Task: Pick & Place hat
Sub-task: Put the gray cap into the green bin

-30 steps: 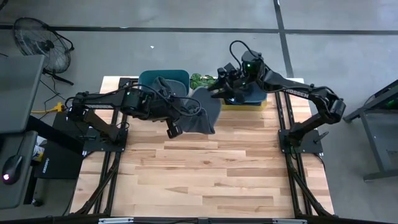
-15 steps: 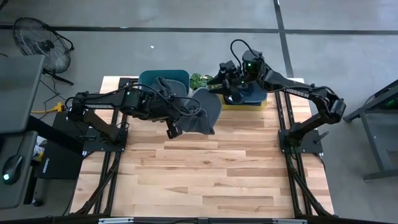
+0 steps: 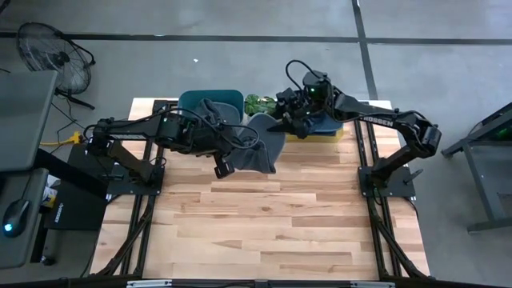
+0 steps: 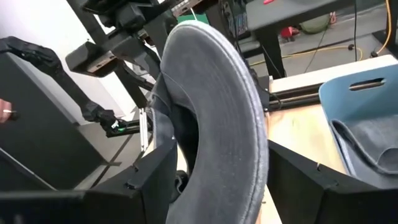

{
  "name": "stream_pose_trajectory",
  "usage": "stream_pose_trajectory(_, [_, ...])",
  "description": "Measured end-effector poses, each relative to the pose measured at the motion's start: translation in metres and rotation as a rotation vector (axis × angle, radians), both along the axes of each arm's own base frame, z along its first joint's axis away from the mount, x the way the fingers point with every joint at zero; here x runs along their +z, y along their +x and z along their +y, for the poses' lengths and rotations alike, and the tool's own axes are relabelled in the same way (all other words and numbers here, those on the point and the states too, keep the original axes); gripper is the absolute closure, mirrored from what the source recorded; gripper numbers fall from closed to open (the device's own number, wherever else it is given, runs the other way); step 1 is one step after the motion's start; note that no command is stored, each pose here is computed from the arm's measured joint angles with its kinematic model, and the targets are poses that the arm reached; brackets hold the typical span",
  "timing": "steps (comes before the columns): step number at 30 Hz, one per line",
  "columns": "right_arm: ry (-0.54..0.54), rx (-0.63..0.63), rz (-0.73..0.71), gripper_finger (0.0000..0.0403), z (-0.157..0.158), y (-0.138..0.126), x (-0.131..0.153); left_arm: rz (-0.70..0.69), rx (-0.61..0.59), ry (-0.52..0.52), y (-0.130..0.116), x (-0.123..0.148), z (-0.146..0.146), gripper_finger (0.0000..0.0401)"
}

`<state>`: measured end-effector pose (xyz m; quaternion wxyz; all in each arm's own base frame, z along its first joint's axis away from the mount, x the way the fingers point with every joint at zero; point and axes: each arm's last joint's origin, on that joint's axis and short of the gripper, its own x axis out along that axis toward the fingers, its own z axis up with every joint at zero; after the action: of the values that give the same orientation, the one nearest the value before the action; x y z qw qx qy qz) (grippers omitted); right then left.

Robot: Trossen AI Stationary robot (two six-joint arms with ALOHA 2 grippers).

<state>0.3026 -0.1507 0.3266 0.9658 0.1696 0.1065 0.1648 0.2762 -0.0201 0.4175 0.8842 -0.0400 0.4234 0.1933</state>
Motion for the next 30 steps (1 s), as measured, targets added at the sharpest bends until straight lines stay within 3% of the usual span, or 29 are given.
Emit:
stream_pose_trajectory(7, [0.015,0.006,0.008,0.0216,0.0,0.0003,-0.0009,0.001,0.0,0.0,-0.0001,0.0,0.0,0.0395])
stream_pose_trajectory(20, [0.016,0.013,0.005,0.0388,-0.0022,-0.0011,-0.0009,0.004,0.001,0.001,-0.0003,-0.0002,0.0001,0.0377])
stream_pose_trajectory(30, [0.022,0.024,0.005,0.0397,-0.002,-0.0013,-0.0008,0.002,0.0,0.0,-0.0002,-0.0002,-0.0001,0.0371])
